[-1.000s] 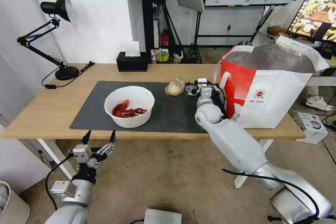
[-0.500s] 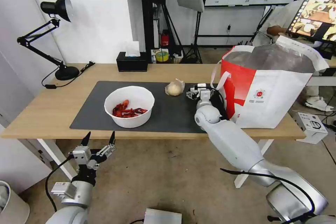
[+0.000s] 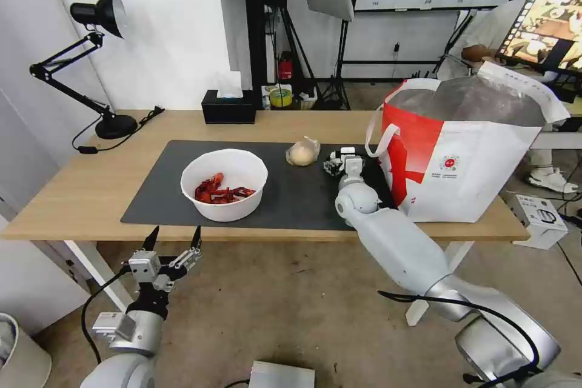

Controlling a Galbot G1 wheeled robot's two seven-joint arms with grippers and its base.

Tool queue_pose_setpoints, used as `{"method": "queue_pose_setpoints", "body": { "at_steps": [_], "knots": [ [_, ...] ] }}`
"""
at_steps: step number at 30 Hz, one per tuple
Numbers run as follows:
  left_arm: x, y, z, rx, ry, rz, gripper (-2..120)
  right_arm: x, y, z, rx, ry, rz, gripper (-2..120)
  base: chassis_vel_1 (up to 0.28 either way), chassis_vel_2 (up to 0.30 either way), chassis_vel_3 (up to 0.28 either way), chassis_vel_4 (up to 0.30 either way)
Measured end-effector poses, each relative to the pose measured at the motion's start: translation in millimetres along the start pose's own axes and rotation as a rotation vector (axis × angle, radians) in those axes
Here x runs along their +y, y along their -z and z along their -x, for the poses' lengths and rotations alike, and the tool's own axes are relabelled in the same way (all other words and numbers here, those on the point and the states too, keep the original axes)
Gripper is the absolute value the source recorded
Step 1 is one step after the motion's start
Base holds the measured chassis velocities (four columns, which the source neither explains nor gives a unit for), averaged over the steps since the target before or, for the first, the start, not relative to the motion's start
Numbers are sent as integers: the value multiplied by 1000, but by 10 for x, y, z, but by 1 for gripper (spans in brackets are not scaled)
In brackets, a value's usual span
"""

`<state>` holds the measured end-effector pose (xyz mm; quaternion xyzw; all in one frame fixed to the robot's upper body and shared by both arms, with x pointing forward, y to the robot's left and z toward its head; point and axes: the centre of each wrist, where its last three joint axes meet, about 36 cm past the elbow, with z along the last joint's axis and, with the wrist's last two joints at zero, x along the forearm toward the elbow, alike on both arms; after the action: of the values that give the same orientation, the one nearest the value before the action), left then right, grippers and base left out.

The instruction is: Pick up the trash from the table and place it into the takeout bag.

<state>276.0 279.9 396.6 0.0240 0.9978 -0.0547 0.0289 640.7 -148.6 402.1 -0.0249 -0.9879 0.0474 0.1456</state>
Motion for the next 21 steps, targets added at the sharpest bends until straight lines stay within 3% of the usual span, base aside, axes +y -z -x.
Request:
{"method": "queue_pose_setpoints", "body": {
  "at_steps": [17,21],
  "knots": [
    [-25,-67,48,4,-6,-9,100,1,-16,-19,-11,3,14,7,0,0,0,0],
    [-12,-70,49,5,-5,-6,100,-3,-49,-40,-29,9,25,0,0,0,0,0]
  ]
}}
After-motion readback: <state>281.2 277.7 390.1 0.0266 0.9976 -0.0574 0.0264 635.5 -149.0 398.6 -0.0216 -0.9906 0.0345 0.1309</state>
